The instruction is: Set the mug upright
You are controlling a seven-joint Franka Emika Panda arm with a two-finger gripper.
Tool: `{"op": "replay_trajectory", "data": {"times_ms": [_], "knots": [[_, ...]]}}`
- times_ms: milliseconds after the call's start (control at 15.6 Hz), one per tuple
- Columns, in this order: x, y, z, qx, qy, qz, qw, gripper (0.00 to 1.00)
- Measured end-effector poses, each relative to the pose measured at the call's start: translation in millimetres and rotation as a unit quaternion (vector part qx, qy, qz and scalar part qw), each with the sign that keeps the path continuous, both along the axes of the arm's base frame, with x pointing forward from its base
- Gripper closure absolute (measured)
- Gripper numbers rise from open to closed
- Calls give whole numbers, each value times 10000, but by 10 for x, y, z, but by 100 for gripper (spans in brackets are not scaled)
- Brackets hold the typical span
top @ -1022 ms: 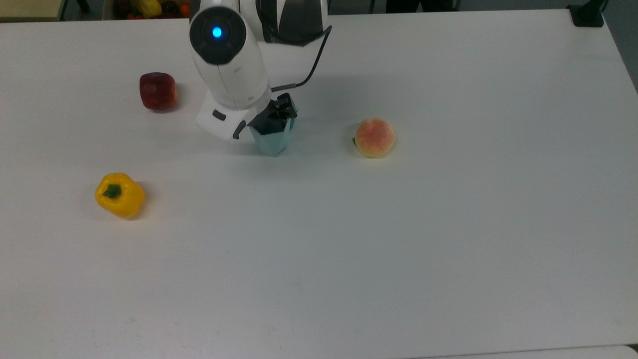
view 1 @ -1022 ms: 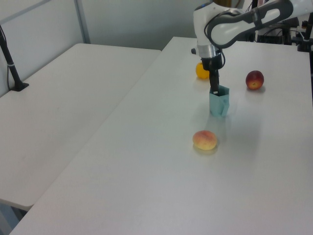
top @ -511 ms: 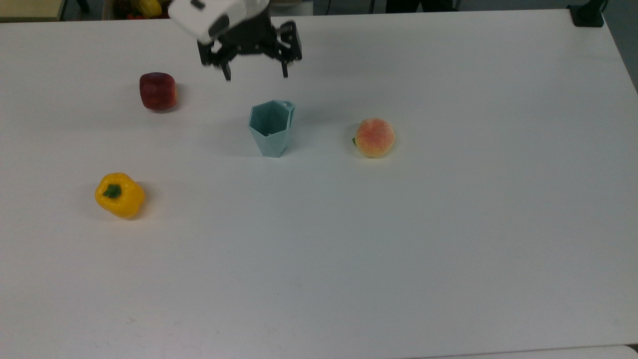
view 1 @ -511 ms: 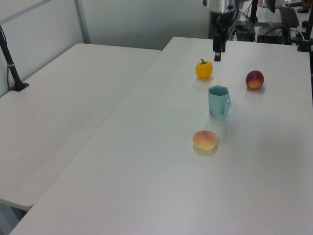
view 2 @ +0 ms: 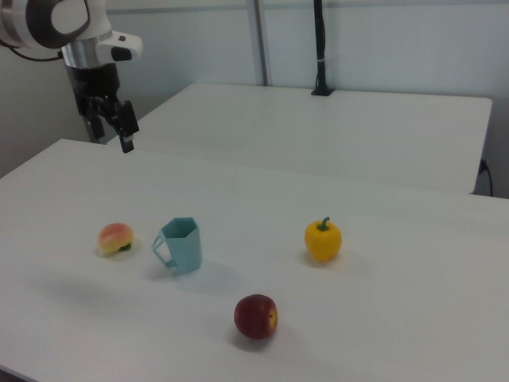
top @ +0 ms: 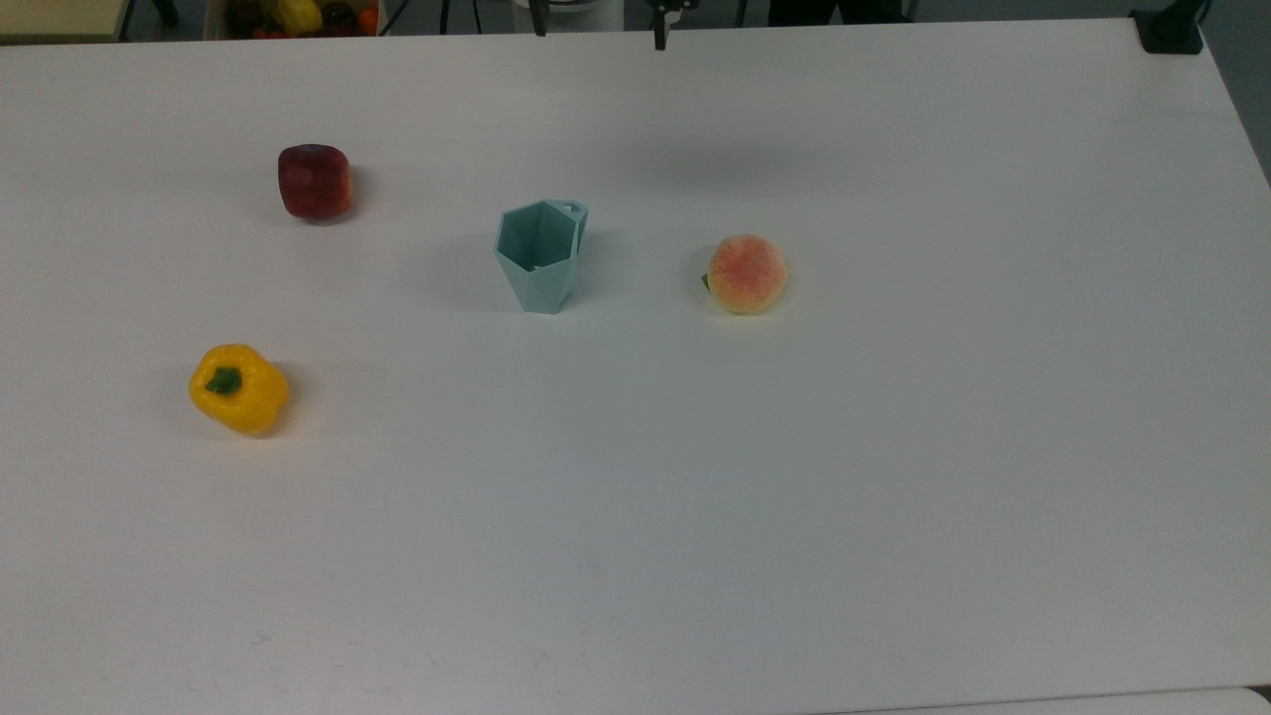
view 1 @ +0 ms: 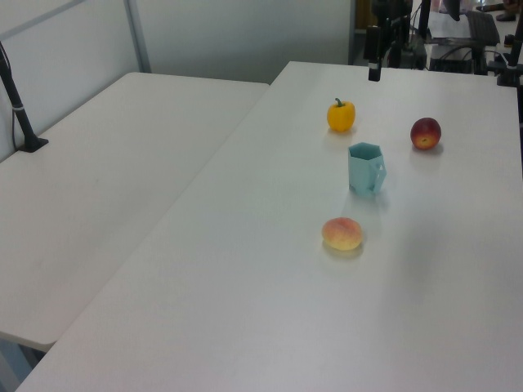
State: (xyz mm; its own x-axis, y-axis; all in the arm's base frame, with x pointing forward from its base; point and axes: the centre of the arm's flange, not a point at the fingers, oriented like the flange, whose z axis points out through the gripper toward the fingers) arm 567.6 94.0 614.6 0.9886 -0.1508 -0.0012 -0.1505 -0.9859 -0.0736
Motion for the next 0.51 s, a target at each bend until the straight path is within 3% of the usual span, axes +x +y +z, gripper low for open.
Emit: {"op": "replay_trajectory", "data": {"times_ms": [256,511], "knots": [[-64,-20,88,42,-73,501,9987,0],[-4,-230,63,18,-275,1347,9905,0]]}}
